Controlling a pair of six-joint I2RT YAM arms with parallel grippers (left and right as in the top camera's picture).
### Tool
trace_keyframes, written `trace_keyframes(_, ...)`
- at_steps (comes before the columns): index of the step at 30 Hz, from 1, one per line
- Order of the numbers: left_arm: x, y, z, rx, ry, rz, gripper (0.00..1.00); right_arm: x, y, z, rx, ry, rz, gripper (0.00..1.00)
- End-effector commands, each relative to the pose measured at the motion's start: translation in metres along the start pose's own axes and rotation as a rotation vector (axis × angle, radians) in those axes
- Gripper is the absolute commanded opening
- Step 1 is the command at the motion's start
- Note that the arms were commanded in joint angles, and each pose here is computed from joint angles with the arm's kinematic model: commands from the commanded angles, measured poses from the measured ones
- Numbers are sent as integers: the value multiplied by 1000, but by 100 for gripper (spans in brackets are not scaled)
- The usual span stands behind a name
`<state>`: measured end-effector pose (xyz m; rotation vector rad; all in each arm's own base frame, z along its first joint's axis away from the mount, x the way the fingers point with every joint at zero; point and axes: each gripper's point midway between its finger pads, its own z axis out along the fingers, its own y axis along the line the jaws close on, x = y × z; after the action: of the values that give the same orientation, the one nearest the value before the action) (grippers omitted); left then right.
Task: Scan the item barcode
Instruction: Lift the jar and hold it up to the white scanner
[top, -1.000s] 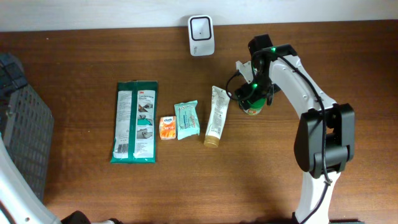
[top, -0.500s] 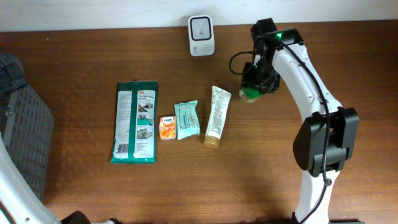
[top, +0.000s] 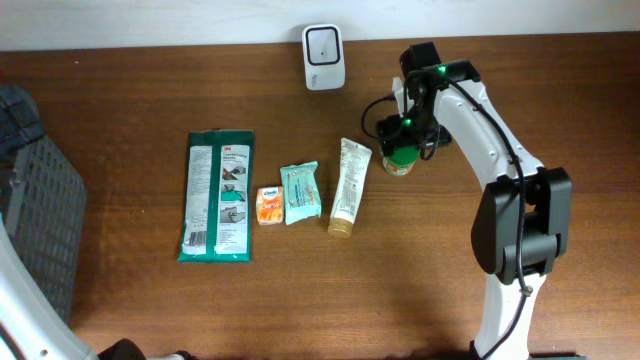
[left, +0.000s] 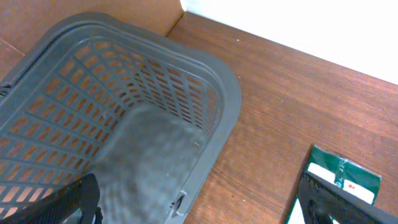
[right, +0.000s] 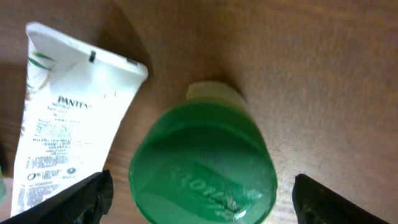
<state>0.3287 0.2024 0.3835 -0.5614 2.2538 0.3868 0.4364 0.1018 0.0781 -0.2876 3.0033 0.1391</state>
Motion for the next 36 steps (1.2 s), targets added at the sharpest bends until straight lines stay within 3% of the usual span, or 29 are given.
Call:
trace_keyframes(1, -1, 0, -1, 1, -4, 11, 99, -7, -1, -2, 11, -35, -40, 89)
trace_keyframes(5, -1, 0, -1, 1, -4, 11, 99, -9, -2, 7, 12, -39, -42, 87)
trace_keyframes(10, -1, 0, -1, 1, -4, 11, 99, -4, -3, 20, 11, 0, -44, 72)
trace_keyframes(14, -1, 0, -1, 1, -4, 11, 99, 1, -3, 21, 10, 18, -39, 71)
trace_keyframes(16, -1, 0, -1, 1, -4, 11, 99, 3, -2, 21, 4, 29, -33, 56)
trace_keyframes(18, -1, 0, -1, 1, -4, 11, 99, 5, 3, 18, -20, 35, -30, 55)
trace_keyframes(20, -1, 0, -1, 1, -4, 11, 99, 1, 5, -9, -23, 33, 1, 45)
trace_keyframes(23, -1, 0, -1, 1, -4, 11, 99, -14, 33, -77, -153, -36, -21, 44)
trace_keyframes(27, -1, 0, -1, 1, -4, 11, 99, -17, 135, -200, -781, -224, -248, 45)
trace_keyframes(31, -1, 0, -1, 1, -4, 11, 99, 0, 152, -285, -1177, -289, -251, 45)
trace_keyframes(35, -1, 0, -1, 1, -4, 11, 99, -4, 144, -276, -1098, -317, -272, 45)
trace_keyframes(36, -1, 0, -1, 1, -4, 11, 99, -13, 140, -255, -948, -332, -305, 45)
